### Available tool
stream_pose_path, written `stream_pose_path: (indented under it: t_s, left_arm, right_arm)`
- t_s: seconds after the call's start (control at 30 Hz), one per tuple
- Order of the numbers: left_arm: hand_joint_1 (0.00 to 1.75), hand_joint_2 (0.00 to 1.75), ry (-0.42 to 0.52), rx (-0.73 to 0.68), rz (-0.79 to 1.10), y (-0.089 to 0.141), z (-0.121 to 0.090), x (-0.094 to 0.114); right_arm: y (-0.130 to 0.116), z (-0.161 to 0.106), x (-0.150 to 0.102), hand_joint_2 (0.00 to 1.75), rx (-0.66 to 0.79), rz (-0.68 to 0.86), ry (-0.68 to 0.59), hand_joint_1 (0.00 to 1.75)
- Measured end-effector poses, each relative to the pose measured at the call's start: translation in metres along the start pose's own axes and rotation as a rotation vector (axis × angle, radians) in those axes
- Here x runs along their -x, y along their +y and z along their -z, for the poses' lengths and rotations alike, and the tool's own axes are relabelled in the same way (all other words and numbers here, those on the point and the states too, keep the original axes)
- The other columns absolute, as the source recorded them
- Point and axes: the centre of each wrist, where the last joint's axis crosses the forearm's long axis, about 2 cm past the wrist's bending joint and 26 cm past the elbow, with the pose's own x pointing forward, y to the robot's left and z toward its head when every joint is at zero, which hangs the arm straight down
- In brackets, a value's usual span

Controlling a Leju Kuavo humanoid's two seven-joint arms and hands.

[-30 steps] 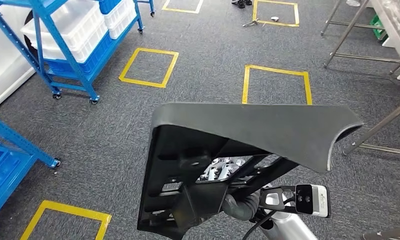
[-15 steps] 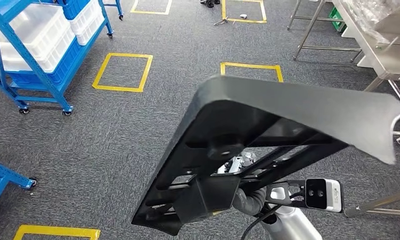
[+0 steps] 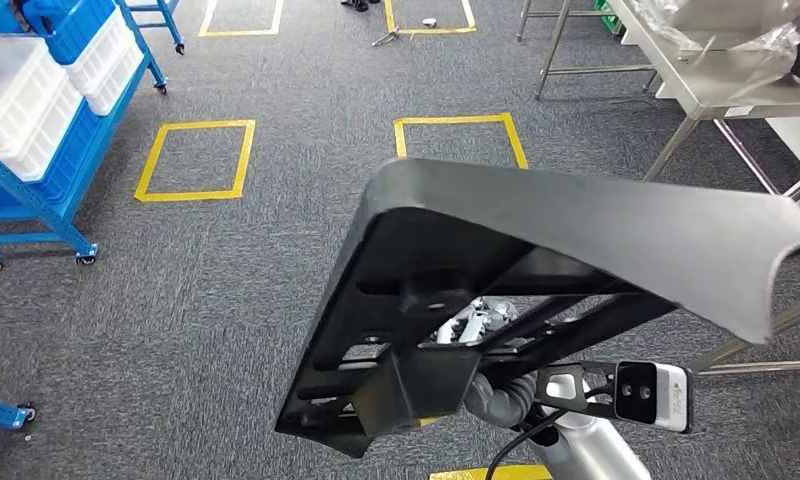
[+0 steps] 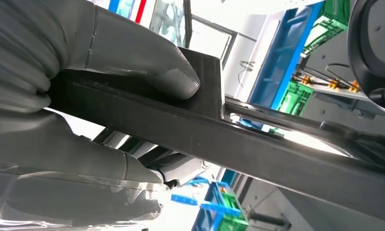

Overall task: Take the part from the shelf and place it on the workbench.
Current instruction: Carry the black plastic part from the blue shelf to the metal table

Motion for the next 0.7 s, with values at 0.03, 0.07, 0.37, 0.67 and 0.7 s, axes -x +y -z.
stream_pose_path:
  t_s: [0.03, 0.07, 0.37, 0.67, 0.7]
  left_arm:
    - [0.00, 1.75, 0.003, 0.000, 0.001, 0.000, 0.000, 0.001]
    - [0.00, 1.75, 0.006, 0.001, 0.001, -0.001, -0.001, 0.002]
    - [0.00, 1.75, -0.010, 0.004, -0.010, -0.003, -0.002, 0.004]
    - [0.00, 1.75, -0.015, 0.012, -0.020, -0.001, -0.001, 0.003]
    - [0.00, 1.75, -0.015, 0.010, -0.019, -0.001, -0.001, 0.003]
  right_arm:
    - [0.001, 0.000, 0.000, 1.75, -0.002, 0.003, 0.000, 1.75]
    - [0.002, -0.001, 0.000, 1.75, -0.004, 0.005, 0.002, 1.75]
    - [0.008, -0.005, 0.002, 1.75, -0.023, 0.038, 0.010, 1.75]
    - [0.011, -0.003, 0.003, 1.75, -0.046, 0.068, -0.001, 1.75]
    - [0.012, -0.002, 0.004, 1.75, -0.046, 0.067, -0.001, 1.75]
